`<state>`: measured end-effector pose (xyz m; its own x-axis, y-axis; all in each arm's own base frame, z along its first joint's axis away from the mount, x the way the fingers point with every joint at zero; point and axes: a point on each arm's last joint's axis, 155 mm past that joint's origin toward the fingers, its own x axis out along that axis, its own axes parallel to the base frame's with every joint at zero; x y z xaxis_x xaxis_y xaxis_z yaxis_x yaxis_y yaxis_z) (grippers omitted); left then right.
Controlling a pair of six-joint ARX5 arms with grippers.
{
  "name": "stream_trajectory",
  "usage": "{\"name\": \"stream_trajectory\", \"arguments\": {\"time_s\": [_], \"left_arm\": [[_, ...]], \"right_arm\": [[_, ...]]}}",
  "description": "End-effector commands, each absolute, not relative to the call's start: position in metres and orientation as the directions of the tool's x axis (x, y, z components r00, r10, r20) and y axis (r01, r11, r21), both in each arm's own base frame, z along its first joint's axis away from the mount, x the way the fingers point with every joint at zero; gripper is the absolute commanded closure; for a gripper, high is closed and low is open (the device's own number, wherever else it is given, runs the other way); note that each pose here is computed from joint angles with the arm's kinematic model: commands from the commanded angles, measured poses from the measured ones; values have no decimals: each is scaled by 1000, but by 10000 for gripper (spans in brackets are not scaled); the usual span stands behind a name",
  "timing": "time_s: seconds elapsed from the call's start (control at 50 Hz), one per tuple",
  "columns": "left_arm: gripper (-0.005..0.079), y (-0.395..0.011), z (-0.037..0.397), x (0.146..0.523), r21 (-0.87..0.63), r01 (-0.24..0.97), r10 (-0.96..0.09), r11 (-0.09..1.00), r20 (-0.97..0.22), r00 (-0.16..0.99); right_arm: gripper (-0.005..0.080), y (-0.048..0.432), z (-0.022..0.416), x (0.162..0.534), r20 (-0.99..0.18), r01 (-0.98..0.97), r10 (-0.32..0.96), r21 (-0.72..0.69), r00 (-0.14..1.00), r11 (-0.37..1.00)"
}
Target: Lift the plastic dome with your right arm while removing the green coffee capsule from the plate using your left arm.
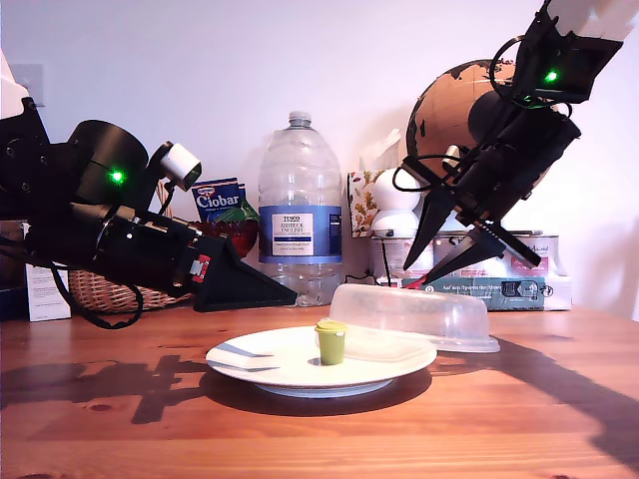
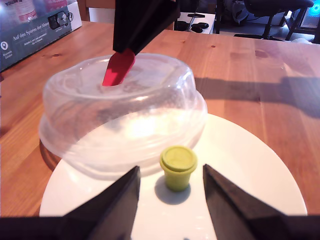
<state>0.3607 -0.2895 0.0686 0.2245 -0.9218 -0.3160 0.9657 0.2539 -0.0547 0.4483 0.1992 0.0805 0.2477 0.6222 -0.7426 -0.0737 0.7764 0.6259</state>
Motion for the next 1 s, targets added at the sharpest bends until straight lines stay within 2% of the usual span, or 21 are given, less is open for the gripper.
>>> {"name": "stream_trajectory", "arguments": {"time_s": [0.0, 0.14, 0.34, 0.76, 0.98], "left_arm": [[383, -289, 59, 360, -70, 966, -921, 248, -325, 213], [383, -288, 58, 360, -73, 966, -921, 250, -326, 213], [383, -288, 58, 360, -76, 965, -920, 250, -328, 212], [383, -288, 58, 359, -77, 965, -920, 250, -329, 212], [383, -288, 58, 359, -75, 966, -920, 249, -329, 212]], "right_arm": [[543, 206, 62, 449, -754, -69, 620, 622, 217, 780], [563, 206, 58, 449, -757, -65, 618, 620, 211, 782], [772, 205, 57, 452, -759, -89, 612, 609, 222, 788], [764, 204, 65, 457, -739, -99, 631, 628, 236, 772], [764, 201, 88, 463, -710, -122, 652, 646, 268, 754]]}}
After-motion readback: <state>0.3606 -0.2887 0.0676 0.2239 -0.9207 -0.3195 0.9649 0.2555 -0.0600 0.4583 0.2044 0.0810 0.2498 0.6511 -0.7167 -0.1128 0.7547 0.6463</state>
